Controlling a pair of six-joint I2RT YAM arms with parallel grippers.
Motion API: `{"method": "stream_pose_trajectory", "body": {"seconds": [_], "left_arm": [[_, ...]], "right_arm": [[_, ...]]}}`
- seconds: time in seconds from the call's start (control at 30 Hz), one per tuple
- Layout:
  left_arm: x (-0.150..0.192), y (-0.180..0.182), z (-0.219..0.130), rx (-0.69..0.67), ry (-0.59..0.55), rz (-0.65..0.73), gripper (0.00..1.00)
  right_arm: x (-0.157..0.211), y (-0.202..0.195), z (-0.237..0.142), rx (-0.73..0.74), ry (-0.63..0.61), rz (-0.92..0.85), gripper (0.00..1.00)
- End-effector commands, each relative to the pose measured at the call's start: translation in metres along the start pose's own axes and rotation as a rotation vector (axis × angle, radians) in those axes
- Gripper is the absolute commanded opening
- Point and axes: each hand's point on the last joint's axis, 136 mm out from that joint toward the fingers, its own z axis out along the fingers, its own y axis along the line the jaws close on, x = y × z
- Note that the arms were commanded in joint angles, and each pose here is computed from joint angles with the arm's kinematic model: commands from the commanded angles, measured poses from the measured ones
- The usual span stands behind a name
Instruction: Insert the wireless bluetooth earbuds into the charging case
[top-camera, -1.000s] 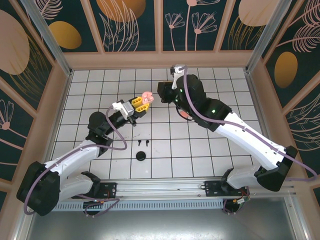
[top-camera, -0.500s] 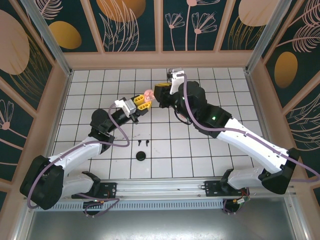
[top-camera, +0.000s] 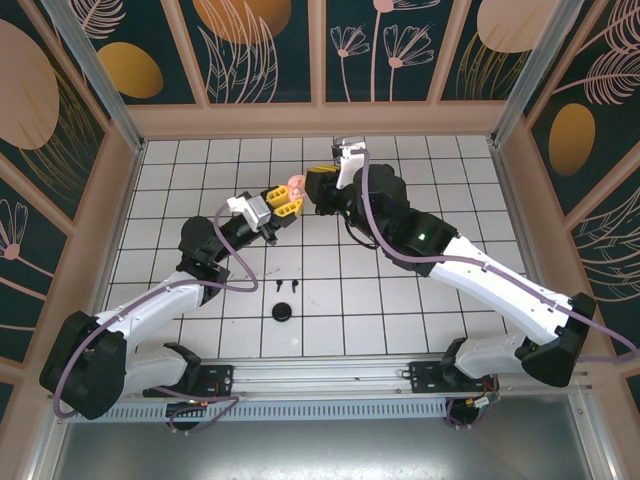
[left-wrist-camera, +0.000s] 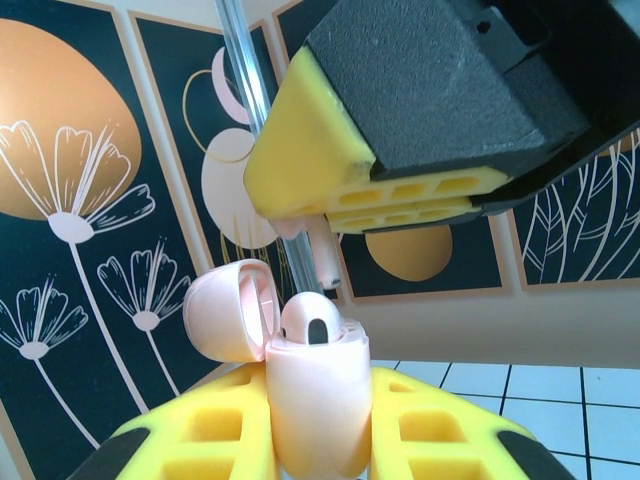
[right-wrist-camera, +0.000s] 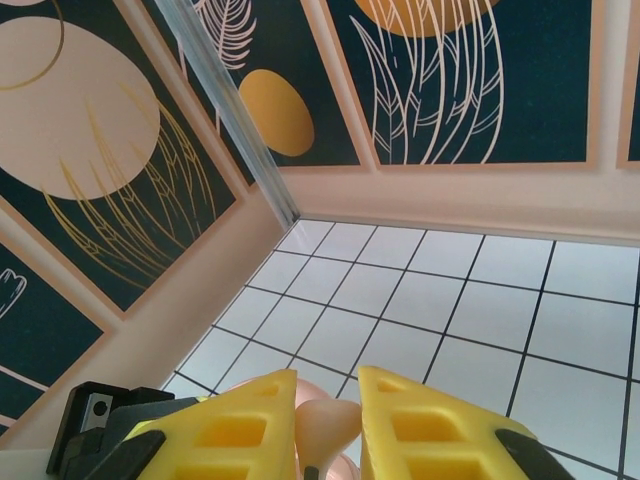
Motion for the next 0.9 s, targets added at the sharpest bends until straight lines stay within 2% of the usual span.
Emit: {"method": "stream_pose_trajectory", "body": {"seconds": [0.0, 0.87], "left_arm": [[-0.018, -0.002, 0.005, 0.022, -0.052, 0.018, 0.0], [-0.022, -0.003, 0.007, 0.028, -0.058, 0.015, 0.0]], "right_arm": [[-0.005, 0.008, 0.001, -0.029, -0.027, 0.025, 0.19], [0.027, 0.005, 0.014, -0.011, 0.048, 0.009, 0.18]]}}
